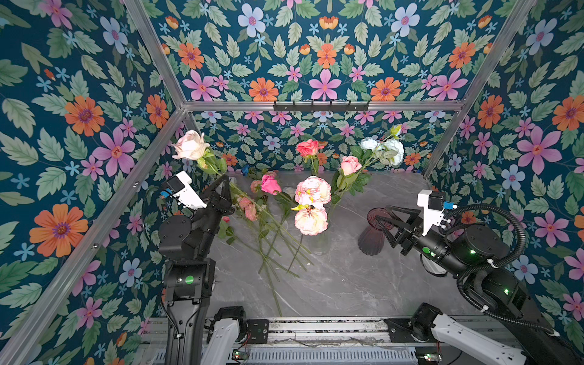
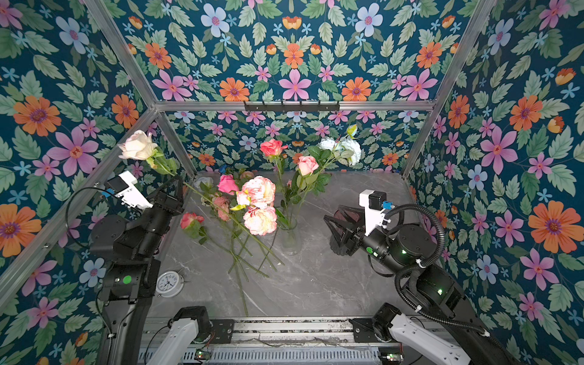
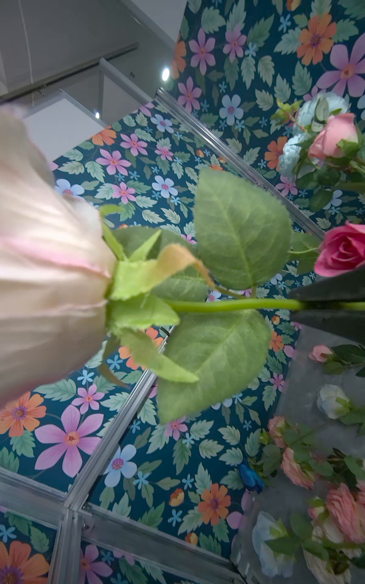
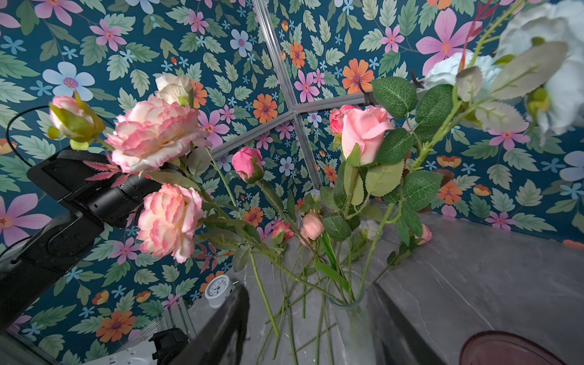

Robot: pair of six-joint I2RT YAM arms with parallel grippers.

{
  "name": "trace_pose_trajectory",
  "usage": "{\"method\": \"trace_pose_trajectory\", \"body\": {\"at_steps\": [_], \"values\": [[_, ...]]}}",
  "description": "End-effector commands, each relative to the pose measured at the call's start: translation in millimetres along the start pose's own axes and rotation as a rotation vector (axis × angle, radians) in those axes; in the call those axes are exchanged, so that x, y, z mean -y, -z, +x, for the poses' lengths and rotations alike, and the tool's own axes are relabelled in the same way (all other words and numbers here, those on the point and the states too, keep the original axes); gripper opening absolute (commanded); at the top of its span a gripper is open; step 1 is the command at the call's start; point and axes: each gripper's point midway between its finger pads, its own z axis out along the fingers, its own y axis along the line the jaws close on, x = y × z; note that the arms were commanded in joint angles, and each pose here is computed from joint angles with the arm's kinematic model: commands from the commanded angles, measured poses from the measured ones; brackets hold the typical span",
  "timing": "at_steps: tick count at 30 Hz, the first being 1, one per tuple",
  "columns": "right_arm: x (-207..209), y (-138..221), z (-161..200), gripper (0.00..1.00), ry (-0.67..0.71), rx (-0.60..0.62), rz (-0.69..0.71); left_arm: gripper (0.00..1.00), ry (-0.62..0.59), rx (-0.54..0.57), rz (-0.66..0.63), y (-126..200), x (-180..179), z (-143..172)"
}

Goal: Arrange flowers in a vase
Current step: Pick up the flower from the flowers, then place the flower in the vase.

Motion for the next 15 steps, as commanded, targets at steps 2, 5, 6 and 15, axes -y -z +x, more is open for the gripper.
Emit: {"method": "trace_pose_trajectory", "body": {"at_steps": [2,5,6,15], "values": [[2,0,-1,0.6,0.002,0.004,0.016,0.0,0.016,0.106,0.172,-7,38,-32],[3,0,-1,0.59,0.002,0.005,0.017,0.0,-0.027,0.104,0.207,-13,48,-35],[3,-1,-1,0.59,0.003,0.005,0.018,0.0,-0.047,0.097,0.218,-14,51,-35],[4,-6,0,0.6,0.008,0.003,0.02,0.0,-0.162,0.067,0.337,-17,67,-13]]}}
